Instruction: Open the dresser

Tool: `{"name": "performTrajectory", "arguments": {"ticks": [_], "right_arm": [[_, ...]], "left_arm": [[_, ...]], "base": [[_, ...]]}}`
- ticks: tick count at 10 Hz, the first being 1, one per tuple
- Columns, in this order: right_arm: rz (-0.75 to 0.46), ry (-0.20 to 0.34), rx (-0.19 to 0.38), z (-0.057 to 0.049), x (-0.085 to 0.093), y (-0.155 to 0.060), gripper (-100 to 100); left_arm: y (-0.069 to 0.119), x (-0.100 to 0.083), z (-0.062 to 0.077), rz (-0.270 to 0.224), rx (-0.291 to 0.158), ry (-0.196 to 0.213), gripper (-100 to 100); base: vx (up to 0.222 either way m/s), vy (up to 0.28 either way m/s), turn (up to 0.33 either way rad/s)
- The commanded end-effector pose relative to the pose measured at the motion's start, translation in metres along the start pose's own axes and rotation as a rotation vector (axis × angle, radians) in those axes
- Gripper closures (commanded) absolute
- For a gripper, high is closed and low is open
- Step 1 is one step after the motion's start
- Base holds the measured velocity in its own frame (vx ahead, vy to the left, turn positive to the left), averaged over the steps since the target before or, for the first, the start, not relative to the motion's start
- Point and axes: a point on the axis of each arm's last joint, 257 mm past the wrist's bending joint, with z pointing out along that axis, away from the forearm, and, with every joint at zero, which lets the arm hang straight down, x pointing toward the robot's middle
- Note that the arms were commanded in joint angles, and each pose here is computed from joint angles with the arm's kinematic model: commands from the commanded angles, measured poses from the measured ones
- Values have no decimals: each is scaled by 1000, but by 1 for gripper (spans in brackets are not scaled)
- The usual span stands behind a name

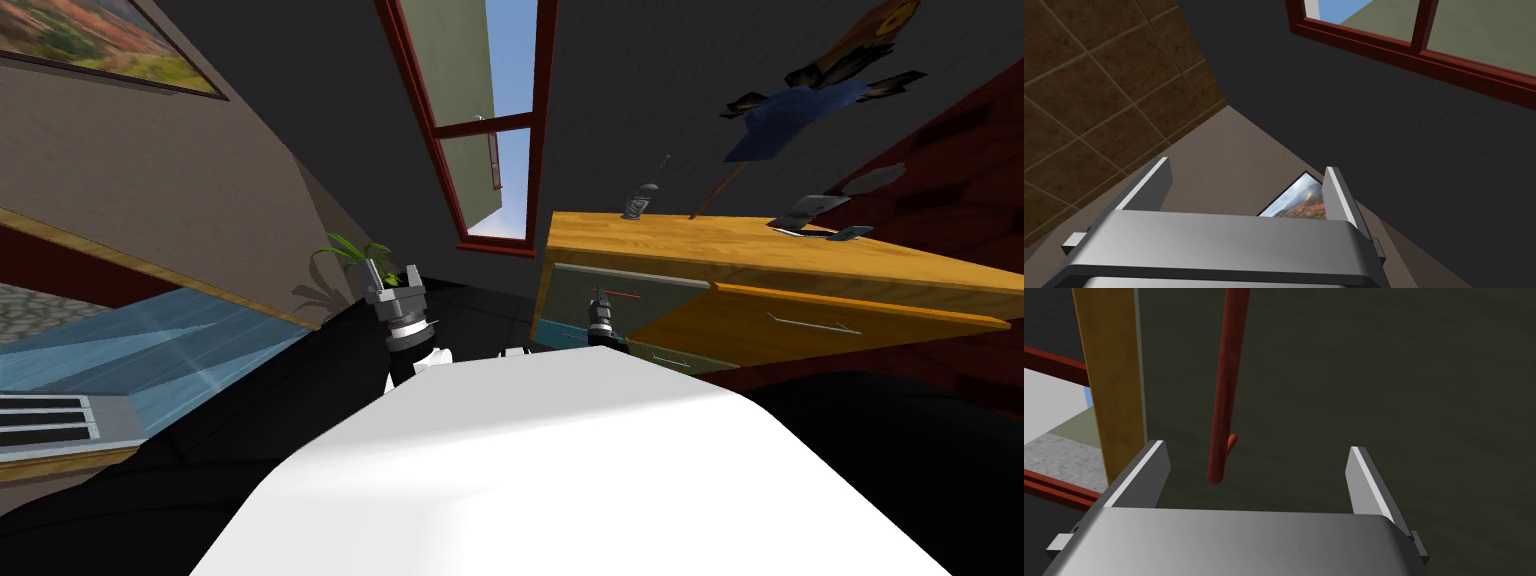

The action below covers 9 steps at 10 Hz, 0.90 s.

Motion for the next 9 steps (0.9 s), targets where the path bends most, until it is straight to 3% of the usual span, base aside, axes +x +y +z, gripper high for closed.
{"name": "performTrajectory", "arguments": {"ticks": [1, 4, 5, 6, 9], "right_arm": [[3, -44, 16, 19, -21, -6, -100], [-7, -120, 30, 44, -53, -13, -100], [2, -99, 29, 41, -47, -14, -100], [1, -83, 27, 33, -38, -11, 100], [13, -8, 31, 13, -9, -11, 100]], "left_arm": [[0, 0, 0, 0, 0, 0, 0], [0, 0, 0, 0, 0, 0, 0], [0, 0, 0, 0, 0, 0, 0], [0, 0, 0, 0, 0, 0, 0], [0, 0, 0, 0, 0, 0, 0]], "base": [[-12, 8, -155], [-14, 7, -216], [-7, 5, -59], [5, -1, 299], [15, -11, 224]]}}
